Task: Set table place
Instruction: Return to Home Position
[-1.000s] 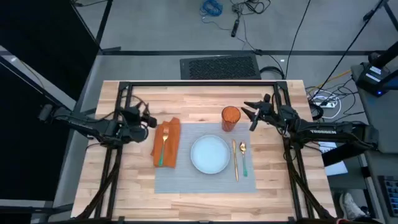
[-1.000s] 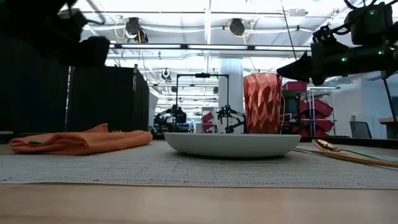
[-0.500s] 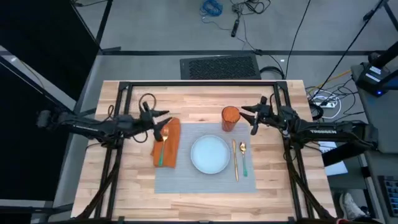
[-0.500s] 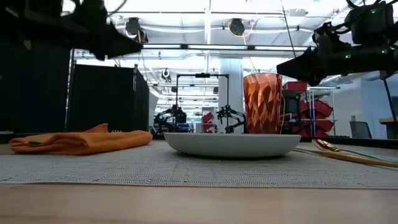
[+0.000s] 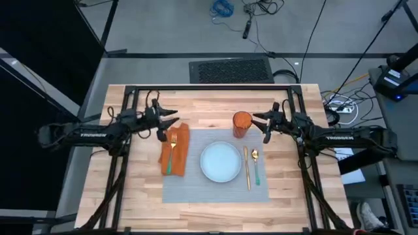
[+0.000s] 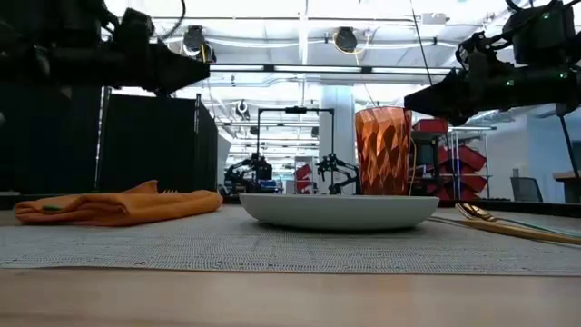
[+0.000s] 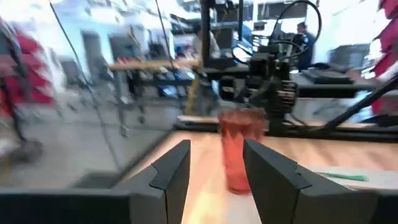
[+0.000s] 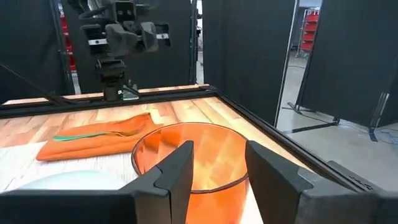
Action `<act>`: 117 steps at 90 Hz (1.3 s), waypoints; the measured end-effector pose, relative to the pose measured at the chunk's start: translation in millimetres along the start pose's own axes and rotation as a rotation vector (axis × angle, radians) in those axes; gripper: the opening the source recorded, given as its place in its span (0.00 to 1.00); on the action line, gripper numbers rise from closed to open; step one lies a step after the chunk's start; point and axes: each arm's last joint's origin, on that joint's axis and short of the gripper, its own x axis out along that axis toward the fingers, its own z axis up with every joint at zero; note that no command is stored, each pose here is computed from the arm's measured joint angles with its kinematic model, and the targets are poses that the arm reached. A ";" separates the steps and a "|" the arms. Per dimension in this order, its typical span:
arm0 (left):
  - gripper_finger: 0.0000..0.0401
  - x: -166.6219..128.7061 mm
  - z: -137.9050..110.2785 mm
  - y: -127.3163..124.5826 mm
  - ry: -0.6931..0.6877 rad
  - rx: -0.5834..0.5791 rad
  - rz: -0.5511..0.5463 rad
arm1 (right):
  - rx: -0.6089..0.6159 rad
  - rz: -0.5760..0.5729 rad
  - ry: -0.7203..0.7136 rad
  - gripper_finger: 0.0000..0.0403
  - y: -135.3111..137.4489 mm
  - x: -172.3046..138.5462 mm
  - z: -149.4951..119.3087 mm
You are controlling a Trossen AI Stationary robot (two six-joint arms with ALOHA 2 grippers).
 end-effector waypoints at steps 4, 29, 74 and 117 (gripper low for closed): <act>0.33 -0.5 -4.4 1.6 0.019 -0.039 -0.030 | 0.003 0.008 0.019 0.33 0.4 0.3 -2.0; 0.33 0.0 -27.3 -8.5 0.053 -0.065 -0.110 | -0.011 0.053 -0.007 0.33 5.0 5.7 -2.3; 0.33 13.7 -47.2 -30.8 0.113 -0.097 -0.093 | 0.082 0.316 -0.078 0.33 10.3 24.7 -11.2; 0.33 18.1 -49.6 -30.1 0.151 -0.058 -0.073 | -0.018 0.244 -0.039 0.33 8.6 32.2 -24.9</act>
